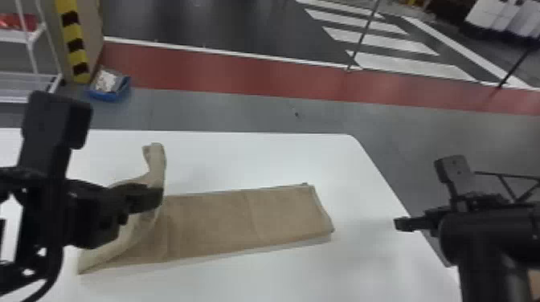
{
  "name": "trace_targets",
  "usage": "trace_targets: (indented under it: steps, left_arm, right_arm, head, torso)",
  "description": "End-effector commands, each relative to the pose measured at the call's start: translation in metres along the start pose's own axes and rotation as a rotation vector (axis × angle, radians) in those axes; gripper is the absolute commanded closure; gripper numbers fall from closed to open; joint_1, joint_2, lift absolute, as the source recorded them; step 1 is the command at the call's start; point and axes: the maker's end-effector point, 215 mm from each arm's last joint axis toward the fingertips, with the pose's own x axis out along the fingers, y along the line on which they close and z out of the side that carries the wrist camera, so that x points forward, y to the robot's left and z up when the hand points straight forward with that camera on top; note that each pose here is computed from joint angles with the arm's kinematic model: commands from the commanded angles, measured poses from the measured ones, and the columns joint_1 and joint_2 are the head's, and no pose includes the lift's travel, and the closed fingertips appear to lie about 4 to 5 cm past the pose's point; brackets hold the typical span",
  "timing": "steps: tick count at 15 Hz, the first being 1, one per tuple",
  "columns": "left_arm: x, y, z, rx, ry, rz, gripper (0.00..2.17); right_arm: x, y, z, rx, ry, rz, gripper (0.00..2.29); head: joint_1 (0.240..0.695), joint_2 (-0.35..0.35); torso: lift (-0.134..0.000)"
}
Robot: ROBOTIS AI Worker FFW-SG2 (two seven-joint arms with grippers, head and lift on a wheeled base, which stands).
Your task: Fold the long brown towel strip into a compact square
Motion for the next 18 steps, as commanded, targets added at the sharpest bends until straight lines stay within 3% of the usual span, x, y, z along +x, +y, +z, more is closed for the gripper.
trace_targets:
  steps: [1,5,8,9,10,11,14,18]
  left_arm:
    - [0.019,-0.017,-0.020,0.031,0.065,-0.004,2.14]
    - [0.045,-0.016,-0.045,0.085,0.158,0.056,2.15]
    - [0.049,-0.013,-0.049,0.098,0.174,0.080,2.13]
    - [0.050,-0.016,-0.050,0.114,0.176,0.093,1.51]
    - [0.050,-0.020,-0.052,0.116,0.178,0.086,0.53]
    - [0.050,-0.026,-0.056,0.114,0.182,0.070,0.00]
    - [0.041,-0.037,-0.057,0.108,0.163,0.054,0.03]
    - [0.025,-0.031,-0.062,0.065,0.139,0.065,0.04]
  right_arm:
    - [0.000,-0.001,0.000,0.001,-0.003,0.000,0.08]
    - [0.000,-0.002,-0.004,0.001,-0.004,0.006,0.08]
    - [0.000,-0.006,-0.010,0.005,-0.007,0.008,0.08]
    - [0.000,-0.007,-0.011,0.009,-0.009,0.012,0.08]
    - [-0.001,-0.008,-0.008,0.012,-0.017,0.016,0.08]
    - [-0.004,-0.009,-0.003,0.015,-0.027,0.016,0.08]
    - [-0.013,0.002,0.010,0.045,-0.049,0.034,0.08]
    - [-0.032,0.053,0.028,0.179,-0.096,0.148,0.08]
  head:
    - [0.695,-0.350]
    - [0.695,-0.350]
    - [0.695,-0.350]
    - [0.695,-0.350]
    - [0.695,-0.350]
    - [0.695,-0.350]
    - [0.695,-0.350]
    - [0.695,-0.350]
  torso:
    - [-0.125]
    - [-0.125]
    - [-0.125]
    - [-0.125]
    - [-0.125]
    - [-0.125]
    - [-0.125]
    - [-0.125]
